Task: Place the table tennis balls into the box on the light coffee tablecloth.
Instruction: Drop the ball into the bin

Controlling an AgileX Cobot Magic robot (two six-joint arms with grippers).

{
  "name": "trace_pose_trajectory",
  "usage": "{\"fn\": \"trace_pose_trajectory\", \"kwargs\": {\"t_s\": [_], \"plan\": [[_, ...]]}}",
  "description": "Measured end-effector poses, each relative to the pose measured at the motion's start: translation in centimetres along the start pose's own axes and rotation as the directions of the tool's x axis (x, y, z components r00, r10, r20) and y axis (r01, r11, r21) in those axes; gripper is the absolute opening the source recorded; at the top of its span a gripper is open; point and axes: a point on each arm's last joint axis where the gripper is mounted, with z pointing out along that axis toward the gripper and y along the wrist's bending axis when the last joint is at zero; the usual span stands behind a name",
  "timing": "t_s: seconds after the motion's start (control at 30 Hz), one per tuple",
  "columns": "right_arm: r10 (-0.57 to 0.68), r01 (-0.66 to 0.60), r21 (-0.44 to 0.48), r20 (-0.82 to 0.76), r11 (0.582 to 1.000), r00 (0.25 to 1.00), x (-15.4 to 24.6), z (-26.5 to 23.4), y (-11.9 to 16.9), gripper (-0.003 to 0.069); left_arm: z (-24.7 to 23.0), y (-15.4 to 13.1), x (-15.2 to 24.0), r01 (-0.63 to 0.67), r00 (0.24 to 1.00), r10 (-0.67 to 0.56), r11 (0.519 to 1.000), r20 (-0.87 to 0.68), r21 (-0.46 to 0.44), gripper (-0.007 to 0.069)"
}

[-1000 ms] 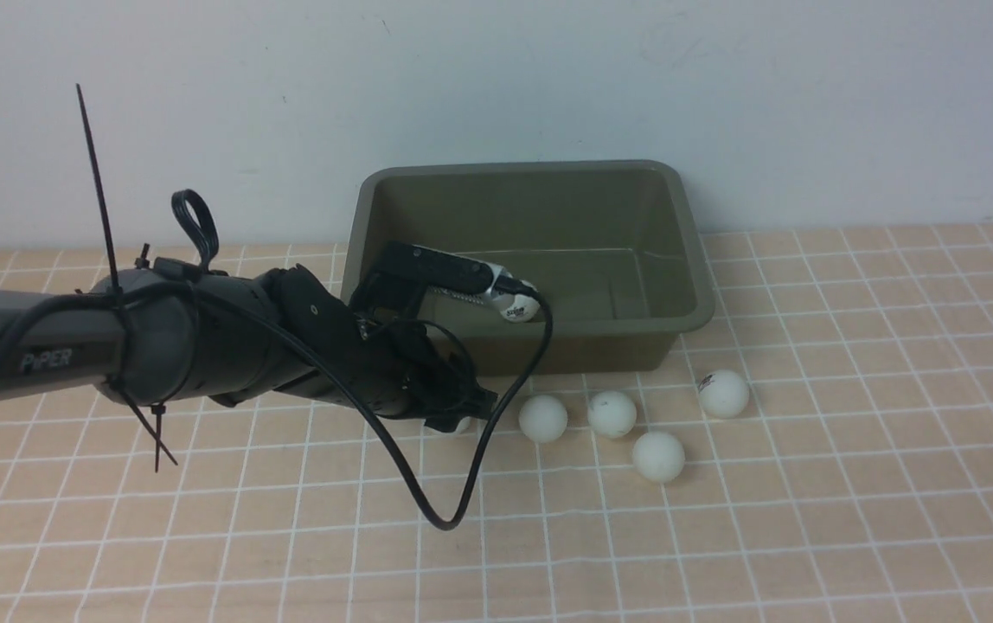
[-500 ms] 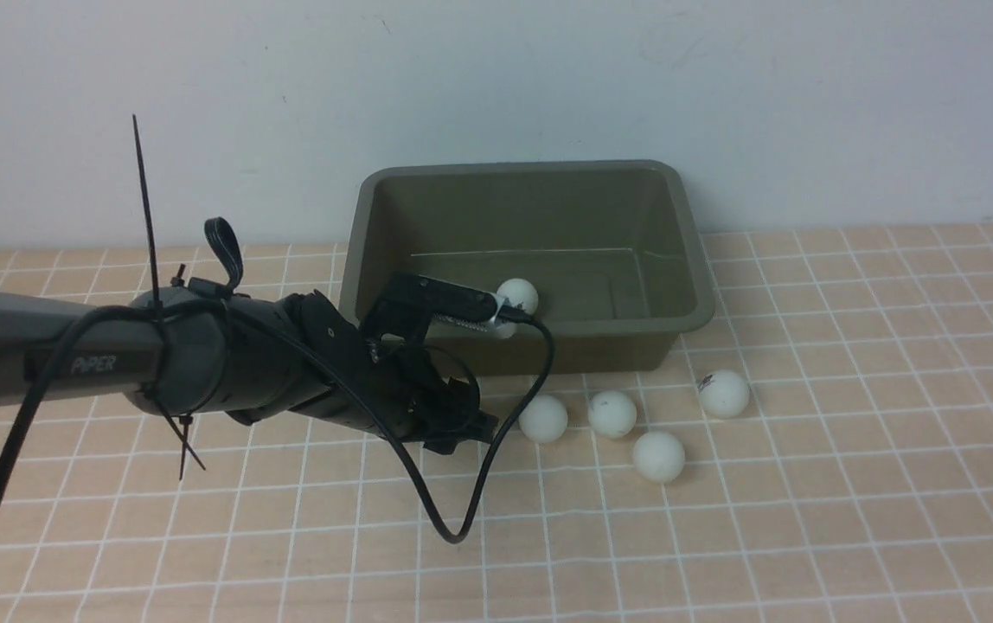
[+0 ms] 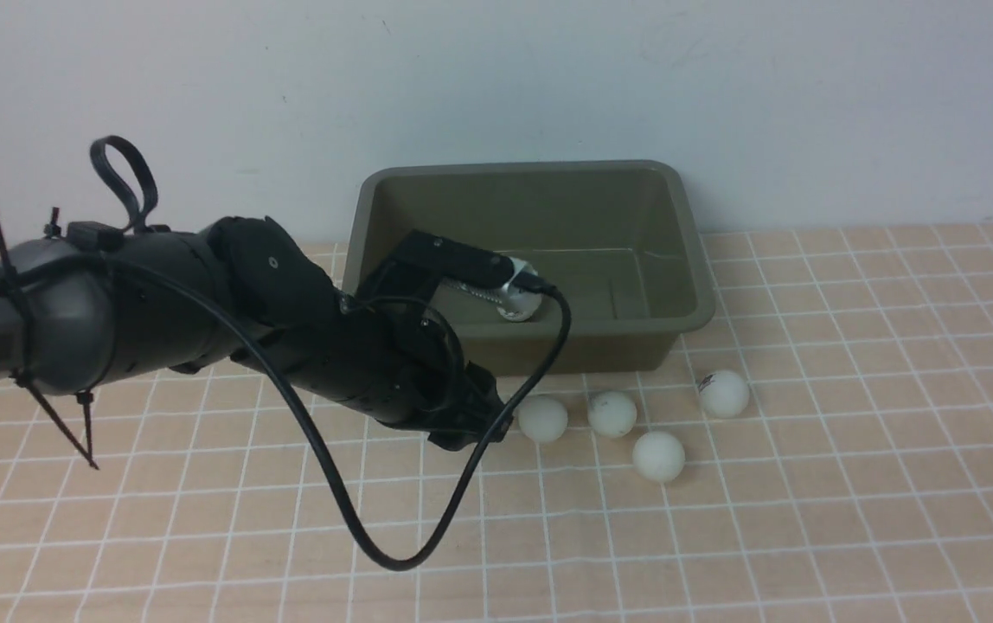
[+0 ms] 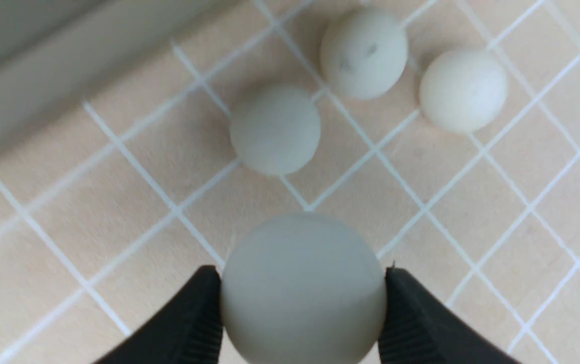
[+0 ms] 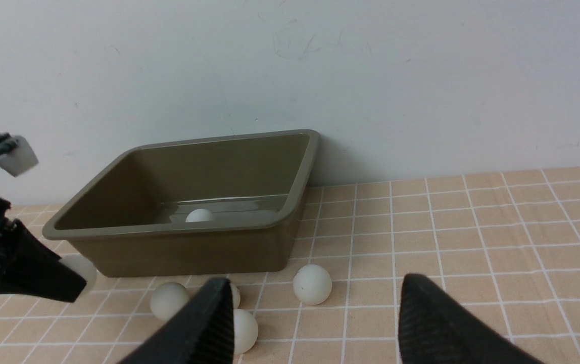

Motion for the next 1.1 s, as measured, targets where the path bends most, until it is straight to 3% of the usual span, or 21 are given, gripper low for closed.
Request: {"fn": "trace_pose_trajectory", "kwargs": {"t_s": [0.13,0.37,0.67,0.87,1.1], "plan": [[0.000,0.000,0.000,0.000,1.000,1.000,0.0,0.0,0.0,0.0404,-1.3,0.7,-2.2,-0.052,0.993,0.057,0.997,0.102,-0.056,0.0320],[0.000,0.000,0.000,0.000,1.000,1.000,0.0,0.0,0.0,0.0404,-1.9,4.7,-7.0,-0.040,0.979,0.059,0.994,0.195,-0.097,0.0320],[0.000,0.000,0.000,0.000,1.000,1.000,0.0,0.0,0.0,0.0404,2.7,8.4,-9.0,-0.139,0.986,0.143,0.989,0.091,-0.052,0.0332],[0.001,-0.001,0.000,0.000,1.000,1.000,0.0,0.0,0.0,0.0404,2.8,8.7,-9.9,-0.115,0.992,0.117,0.992,0.044,-0.045,0.0407],[0.001,-0.001,0.000,0.000,1.000,1.000,0.0,0.0,0.0,0.0404,-2.6,7.2,-11.8,-0.054,0.998,0.051,0.995,-0.039,-0.089,0.0368]]}}
